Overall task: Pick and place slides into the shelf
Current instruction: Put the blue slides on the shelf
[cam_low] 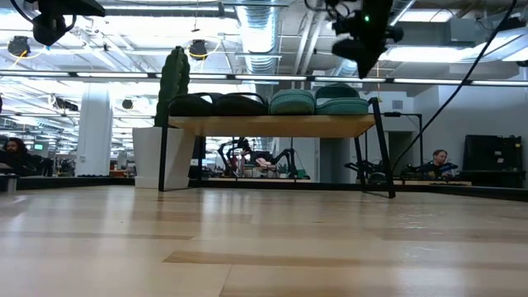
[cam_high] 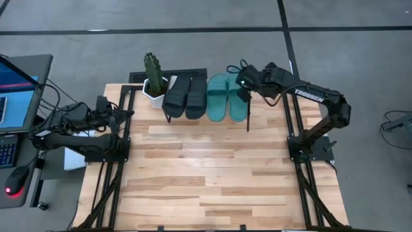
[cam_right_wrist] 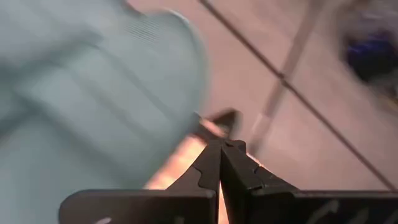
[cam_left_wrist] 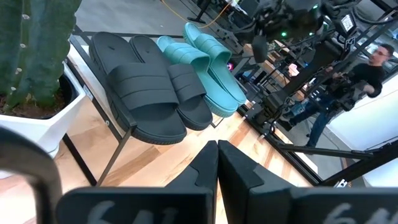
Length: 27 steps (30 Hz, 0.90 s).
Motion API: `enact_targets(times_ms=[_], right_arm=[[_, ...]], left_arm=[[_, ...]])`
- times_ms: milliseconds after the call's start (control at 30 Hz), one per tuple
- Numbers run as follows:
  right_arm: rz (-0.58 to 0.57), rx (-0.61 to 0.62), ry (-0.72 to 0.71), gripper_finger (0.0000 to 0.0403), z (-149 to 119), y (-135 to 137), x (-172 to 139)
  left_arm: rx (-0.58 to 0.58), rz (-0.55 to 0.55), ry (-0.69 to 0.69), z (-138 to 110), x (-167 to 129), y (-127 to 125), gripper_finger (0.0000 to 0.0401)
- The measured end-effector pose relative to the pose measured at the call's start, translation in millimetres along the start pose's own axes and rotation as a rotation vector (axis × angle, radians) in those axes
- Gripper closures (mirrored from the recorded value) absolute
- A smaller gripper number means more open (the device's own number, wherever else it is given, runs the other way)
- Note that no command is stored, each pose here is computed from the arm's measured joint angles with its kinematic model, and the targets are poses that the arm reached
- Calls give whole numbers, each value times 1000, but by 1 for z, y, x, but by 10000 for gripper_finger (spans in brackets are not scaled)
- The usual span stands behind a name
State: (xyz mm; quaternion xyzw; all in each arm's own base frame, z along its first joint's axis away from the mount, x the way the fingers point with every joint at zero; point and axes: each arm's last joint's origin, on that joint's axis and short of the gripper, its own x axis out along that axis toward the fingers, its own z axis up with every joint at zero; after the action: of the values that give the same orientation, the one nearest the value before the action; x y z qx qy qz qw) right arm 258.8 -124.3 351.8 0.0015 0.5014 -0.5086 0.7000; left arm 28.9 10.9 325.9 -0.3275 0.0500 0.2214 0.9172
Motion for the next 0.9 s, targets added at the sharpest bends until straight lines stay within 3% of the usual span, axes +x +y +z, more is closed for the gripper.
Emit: enact_targets(times_ms=[167, 267, 533, 900], right_arm=[[223, 28, -136, 403, 8, 0, -19], [265, 61, -207, 403, 14, 4, -25], [246, 106, -219, 403, 30, 22, -4], [207, 1, -26, 403, 37, 69, 64]], left_arm=[[0, 0, -1, 0, 0, 0, 401], [0, 0, -1, 0, 0, 0, 401], [0, 1, 0, 0, 0, 0, 401], [0, 0, 0, 0, 0, 0, 401]])
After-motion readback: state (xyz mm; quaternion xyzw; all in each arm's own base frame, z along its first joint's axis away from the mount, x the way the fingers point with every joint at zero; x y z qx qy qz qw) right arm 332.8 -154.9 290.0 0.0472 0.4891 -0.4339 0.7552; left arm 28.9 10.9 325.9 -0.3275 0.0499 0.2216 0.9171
